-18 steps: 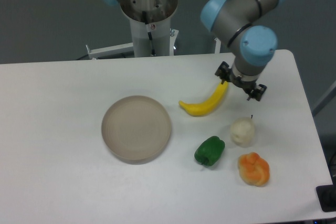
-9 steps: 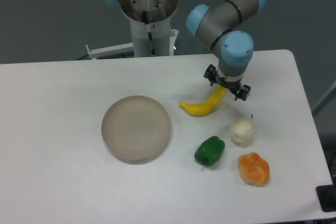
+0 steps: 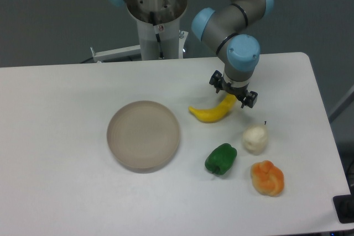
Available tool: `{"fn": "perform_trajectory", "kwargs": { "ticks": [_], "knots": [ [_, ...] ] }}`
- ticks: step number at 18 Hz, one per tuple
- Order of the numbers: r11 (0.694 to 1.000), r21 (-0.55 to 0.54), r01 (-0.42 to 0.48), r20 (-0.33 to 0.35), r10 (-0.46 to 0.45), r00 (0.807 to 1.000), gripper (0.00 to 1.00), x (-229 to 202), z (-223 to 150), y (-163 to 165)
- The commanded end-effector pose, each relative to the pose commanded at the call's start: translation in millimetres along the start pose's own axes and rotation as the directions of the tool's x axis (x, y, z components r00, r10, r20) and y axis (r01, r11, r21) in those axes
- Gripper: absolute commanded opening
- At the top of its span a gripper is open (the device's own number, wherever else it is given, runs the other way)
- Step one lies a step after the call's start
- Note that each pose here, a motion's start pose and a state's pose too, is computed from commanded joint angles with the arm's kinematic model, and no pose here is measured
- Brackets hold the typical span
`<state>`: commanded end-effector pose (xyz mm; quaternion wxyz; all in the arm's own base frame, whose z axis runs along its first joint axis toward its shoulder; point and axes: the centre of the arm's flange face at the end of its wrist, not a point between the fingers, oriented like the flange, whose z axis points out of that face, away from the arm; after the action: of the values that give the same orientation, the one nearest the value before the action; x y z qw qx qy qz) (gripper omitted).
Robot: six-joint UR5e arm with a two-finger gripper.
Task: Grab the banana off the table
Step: 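Close the gripper on the banana's stem end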
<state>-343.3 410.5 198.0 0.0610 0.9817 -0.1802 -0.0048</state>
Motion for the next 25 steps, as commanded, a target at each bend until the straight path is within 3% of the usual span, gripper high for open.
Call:
{"fn": "perform_trajectory", "kwargs": {
  "ticks": [1, 3, 6, 20, 25],
  "knots": [
    [1.0, 0.001, 0.002, 0.0, -0.002, 1.0, 0.8, 0.0, 0.0, -0.1],
    [1.0, 0.002, 0.006, 0.001, -0.006, 1.0, 0.62, -0.9, -0.5, 0.5],
    [1.0, 0.005, 0.006, 0.0, -0.006, 1.0, 0.54, -0.8, -0.5, 0.2],
    [1.0, 0.002, 0.005, -0.01, -0.005, 1.0, 0.47, -3.0, 5.6, -1.2],
    [1.0, 0.002, 0.003, -0.006, -0.003, 1.0, 0.35, -5.5, 3.9, 0.2]
  ]
}}
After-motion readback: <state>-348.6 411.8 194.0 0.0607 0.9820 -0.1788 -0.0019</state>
